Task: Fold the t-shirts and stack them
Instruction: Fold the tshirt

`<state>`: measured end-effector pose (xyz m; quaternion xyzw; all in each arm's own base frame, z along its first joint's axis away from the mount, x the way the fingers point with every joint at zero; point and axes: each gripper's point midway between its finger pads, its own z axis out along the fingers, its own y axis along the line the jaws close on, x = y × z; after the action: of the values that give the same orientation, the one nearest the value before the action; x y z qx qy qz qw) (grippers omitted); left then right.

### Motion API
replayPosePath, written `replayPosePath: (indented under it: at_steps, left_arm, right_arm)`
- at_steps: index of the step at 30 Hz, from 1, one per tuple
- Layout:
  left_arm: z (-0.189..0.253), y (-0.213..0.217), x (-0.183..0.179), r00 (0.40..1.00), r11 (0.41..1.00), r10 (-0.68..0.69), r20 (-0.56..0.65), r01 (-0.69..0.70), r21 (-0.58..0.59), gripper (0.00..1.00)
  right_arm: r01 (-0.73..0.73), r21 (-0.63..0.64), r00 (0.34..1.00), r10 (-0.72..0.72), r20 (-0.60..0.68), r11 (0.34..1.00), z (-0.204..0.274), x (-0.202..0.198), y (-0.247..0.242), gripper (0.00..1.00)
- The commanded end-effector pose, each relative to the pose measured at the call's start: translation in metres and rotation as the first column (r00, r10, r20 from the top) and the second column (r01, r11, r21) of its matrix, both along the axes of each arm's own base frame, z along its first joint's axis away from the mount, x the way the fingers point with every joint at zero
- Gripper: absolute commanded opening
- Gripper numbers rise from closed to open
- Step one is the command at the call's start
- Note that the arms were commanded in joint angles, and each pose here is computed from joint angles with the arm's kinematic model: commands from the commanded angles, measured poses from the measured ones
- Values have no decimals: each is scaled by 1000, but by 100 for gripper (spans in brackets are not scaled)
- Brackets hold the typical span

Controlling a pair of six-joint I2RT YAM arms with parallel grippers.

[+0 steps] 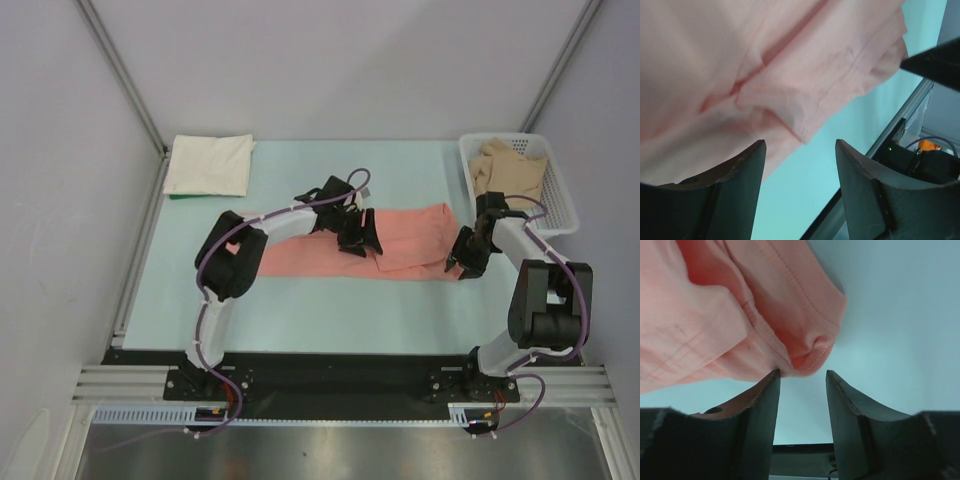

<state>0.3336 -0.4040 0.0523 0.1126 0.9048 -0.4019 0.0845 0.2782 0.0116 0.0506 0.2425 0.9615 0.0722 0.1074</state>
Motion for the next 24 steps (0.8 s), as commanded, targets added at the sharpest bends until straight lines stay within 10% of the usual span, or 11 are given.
replayPosePath:
  at_steps: [1,16,24]
  left_arm:
    - [51,24,-3,996,1000,-18,88,20,-22,64]
    - [74,224,-1,908,910,396,134,-407,71,62]
    - [60,317,-18,750,714,640,166,-660,232,63]
  right_arm:
    - [-12,-35,1000,12,18,999,-7,15,-6,47]
    - [-36,-106,999,37,7,994,-9,17,-3,42]
    - [55,-299,998,-45,41,953,-14,28,-23,0]
